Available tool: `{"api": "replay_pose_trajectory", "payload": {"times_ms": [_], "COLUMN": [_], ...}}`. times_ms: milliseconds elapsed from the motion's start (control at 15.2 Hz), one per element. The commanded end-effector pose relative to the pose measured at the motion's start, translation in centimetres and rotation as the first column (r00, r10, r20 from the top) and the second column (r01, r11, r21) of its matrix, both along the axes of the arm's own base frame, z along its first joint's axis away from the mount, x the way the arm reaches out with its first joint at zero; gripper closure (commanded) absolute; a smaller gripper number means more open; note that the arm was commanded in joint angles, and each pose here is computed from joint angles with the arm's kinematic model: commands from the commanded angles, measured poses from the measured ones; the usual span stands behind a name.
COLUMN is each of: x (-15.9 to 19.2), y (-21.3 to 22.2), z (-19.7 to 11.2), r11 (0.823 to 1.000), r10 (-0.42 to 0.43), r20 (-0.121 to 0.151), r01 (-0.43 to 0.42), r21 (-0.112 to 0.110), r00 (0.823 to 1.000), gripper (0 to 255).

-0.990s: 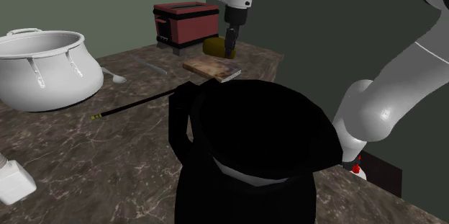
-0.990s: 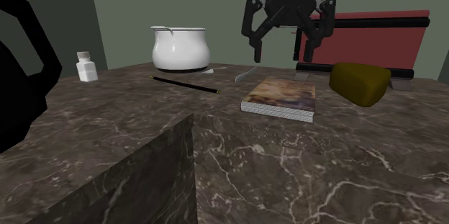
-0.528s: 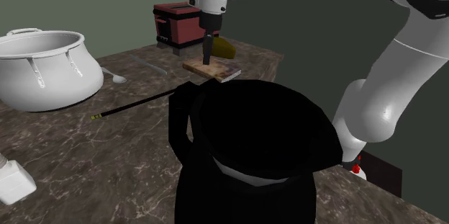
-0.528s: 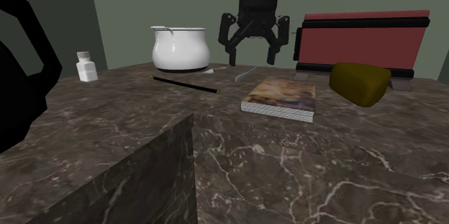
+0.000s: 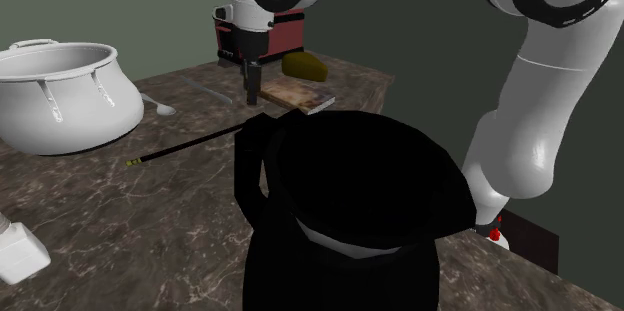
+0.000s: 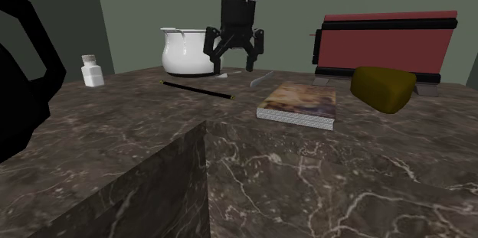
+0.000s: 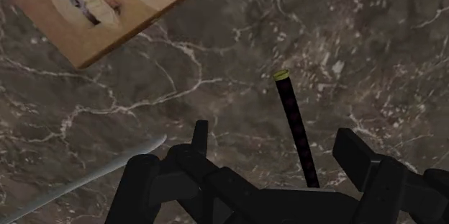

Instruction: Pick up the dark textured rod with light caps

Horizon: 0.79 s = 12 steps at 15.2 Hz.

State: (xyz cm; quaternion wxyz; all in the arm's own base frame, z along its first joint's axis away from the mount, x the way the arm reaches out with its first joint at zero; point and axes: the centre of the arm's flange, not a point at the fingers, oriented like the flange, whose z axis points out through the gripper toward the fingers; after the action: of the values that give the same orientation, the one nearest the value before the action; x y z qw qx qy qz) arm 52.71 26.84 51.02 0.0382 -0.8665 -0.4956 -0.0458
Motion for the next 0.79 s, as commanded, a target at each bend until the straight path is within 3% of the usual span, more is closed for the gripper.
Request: {"api": "replay_pose_trajectory", "payload": {"times_ms": [0,264,660,726], "x": [0.3,0.6,-0.1,-0.1], "y": [2.4,7.4,14.4,14.4], "z": [-0.1,-0.8,-1.8,-2.3], "r11": [0.998,0.98,0.925,0.925], "r10": [0.069,0.2,0.379,0.379], "r20": [0.003,0.009,0.019,0.019], "r01": [-0.069,-0.2,-0.38,-0.38], "r21": [0.006,0.016,0.029,0.029], "r00": [0.998,0.98,0.925,0.925], "gripper": [0,0,0,0]}}
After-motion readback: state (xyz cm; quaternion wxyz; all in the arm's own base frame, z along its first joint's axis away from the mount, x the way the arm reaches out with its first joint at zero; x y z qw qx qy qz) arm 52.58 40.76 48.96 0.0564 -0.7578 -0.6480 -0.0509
